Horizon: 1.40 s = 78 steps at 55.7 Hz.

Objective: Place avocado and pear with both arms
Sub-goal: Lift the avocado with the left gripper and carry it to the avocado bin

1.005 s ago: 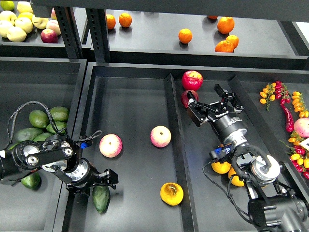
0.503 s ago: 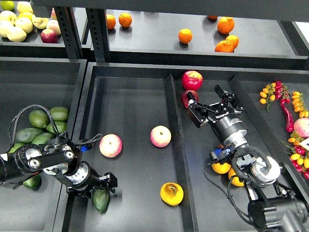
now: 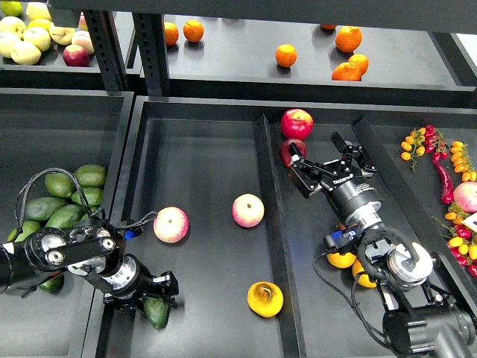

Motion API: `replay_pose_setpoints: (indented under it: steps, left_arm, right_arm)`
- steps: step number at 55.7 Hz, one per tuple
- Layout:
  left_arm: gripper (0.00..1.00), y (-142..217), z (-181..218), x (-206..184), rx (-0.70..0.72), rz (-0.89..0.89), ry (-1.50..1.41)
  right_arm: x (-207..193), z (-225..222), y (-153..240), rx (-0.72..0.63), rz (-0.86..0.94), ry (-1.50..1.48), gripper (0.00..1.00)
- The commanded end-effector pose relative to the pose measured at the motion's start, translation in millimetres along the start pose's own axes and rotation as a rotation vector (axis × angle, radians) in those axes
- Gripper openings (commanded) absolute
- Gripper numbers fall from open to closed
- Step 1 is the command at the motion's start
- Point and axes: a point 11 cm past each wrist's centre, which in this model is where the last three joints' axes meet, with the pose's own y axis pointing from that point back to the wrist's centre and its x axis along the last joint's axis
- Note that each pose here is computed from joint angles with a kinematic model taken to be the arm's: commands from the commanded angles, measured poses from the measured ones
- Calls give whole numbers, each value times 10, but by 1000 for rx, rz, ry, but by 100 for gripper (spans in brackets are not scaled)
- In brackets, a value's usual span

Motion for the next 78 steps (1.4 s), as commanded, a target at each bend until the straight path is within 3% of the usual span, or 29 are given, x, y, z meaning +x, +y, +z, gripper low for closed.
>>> replay_pose_setpoints:
  steps: [1, 16, 23, 40, 54, 68, 78]
  left_arm:
    - [63, 1, -2, 4, -2, -1, 8]
    - [38, 2, -26, 49, -16, -3, 65]
    - [32, 9, -12, 51, -26, -8, 82]
    - [30, 292, 343, 227, -137, 3, 105]
    - [30, 733, 432, 637, -243, 72, 204]
    - [31, 1210, -71, 1101, -243, 203, 315]
    - [32, 1585, -761, 1363, -185, 318, 424]
  right_arm:
    - [1, -1, 1, 1, 0, 0, 100]
    - [36, 1, 25, 2, 8, -4, 100]
    - [48, 0, 33, 3, 11, -5, 100]
    - [70, 13, 40, 0, 16, -6, 100]
    - [68, 24, 38, -4, 16, -5, 100]
    - [110, 27, 63, -2, 26, -8, 100]
    - [120, 32, 71, -2, 27, -8, 100]
